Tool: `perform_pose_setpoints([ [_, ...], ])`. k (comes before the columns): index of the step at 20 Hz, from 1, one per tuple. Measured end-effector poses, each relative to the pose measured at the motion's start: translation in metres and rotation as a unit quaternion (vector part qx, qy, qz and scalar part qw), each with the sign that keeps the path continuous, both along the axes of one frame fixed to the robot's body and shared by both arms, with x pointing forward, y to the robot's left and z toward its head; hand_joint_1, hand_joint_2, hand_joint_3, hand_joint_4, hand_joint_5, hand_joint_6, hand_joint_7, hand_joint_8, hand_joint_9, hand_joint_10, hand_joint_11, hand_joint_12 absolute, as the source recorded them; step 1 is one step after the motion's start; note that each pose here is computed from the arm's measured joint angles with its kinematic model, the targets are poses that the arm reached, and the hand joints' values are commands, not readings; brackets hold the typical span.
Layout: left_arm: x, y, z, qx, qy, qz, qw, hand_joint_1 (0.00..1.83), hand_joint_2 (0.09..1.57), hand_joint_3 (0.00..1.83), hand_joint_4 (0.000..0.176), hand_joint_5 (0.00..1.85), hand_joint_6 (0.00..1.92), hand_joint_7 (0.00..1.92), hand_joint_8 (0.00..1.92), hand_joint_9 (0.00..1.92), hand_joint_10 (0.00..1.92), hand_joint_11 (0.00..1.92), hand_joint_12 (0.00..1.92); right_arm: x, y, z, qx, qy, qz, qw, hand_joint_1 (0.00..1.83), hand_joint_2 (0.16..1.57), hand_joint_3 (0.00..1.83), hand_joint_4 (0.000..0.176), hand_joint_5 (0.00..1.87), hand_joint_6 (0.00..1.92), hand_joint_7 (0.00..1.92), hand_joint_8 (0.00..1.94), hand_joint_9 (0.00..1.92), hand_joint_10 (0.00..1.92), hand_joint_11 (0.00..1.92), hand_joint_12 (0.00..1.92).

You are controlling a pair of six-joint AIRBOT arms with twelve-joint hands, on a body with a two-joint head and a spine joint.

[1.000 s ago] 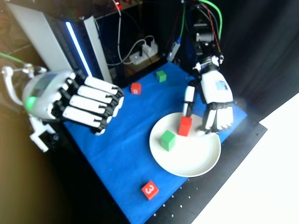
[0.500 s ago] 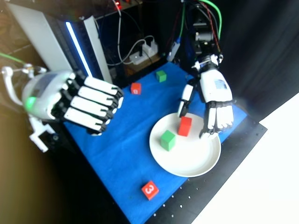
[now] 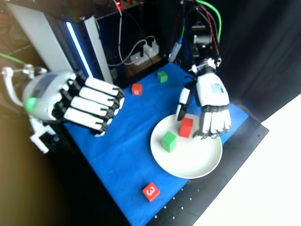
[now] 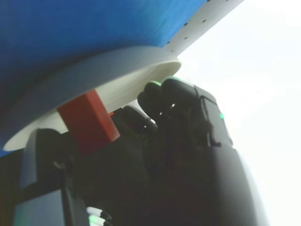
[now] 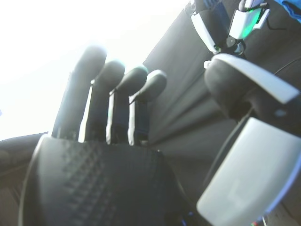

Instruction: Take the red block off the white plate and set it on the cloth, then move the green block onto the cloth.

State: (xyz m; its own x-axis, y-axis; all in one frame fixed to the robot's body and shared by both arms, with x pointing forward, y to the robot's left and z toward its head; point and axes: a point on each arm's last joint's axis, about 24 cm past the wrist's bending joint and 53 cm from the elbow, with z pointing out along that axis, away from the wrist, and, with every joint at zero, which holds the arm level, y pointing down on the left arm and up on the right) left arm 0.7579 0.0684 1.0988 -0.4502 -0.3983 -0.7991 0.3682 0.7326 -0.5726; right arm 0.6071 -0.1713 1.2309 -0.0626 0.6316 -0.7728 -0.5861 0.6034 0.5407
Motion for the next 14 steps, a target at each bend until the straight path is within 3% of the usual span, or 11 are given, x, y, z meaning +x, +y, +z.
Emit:
perform_pose_setpoints([
  [3, 0.0013, 0.0003, -0.0008, -0.002, 0.002, 0.002, 1.0000, 1.12, 0.98, 0.01, 0.000, 0.59, 0.51, 0.30, 0.86, 0.20, 1.29, 0.06, 1.87, 0.0000, -0.0001, 0.0001, 0.000, 0.000, 0.000, 1.0000, 1.23, 0.33, 1.24, 0.000, 0.44, 1.56, 0.42, 1.71, 0.39, 1.90, 0.56, 1.92],
  [6, 0.0018, -0.0003, -0.0026, 0.000, 0.004, 0.002, 1.0000, 1.15, 1.02, 0.02, 0.000, 0.58, 0.56, 0.25, 0.96, 0.17, 1.36, 0.07, 1.88, 0.0001, -0.0002, 0.0001, 0.000, 0.000, 0.000, 1.0000, 1.20, 0.34, 1.25, 0.000, 0.45, 1.54, 0.38, 1.70, 0.36, 1.90, 0.54, 1.92],
  [9, 0.0021, -0.0002, -0.0045, 0.001, 0.007, 0.003, 1.0000, 1.20, 1.04, 0.03, 0.000, 0.56, 0.55, 0.27, 0.92, 0.21, 1.30, 0.08, 1.84, 0.0003, -0.0005, 0.0000, 0.001, 0.000, -0.001, 1.0000, 1.27, 0.34, 1.24, 0.000, 0.48, 1.57, 0.47, 1.73, 0.45, 1.91, 0.63, 1.92],
  [14, 0.0019, -0.0001, -0.0054, 0.002, 0.009, 0.003, 1.0000, 1.26, 1.03, 0.02, 0.000, 0.61, 0.52, 0.27, 0.88, 0.20, 1.29, 0.09, 1.84, 0.0000, -0.0001, 0.0001, 0.000, 0.000, 0.000, 1.0000, 1.25, 0.35, 1.23, 0.000, 0.46, 1.58, 0.47, 1.77, 0.43, 1.92, 0.60, 1.92],
])
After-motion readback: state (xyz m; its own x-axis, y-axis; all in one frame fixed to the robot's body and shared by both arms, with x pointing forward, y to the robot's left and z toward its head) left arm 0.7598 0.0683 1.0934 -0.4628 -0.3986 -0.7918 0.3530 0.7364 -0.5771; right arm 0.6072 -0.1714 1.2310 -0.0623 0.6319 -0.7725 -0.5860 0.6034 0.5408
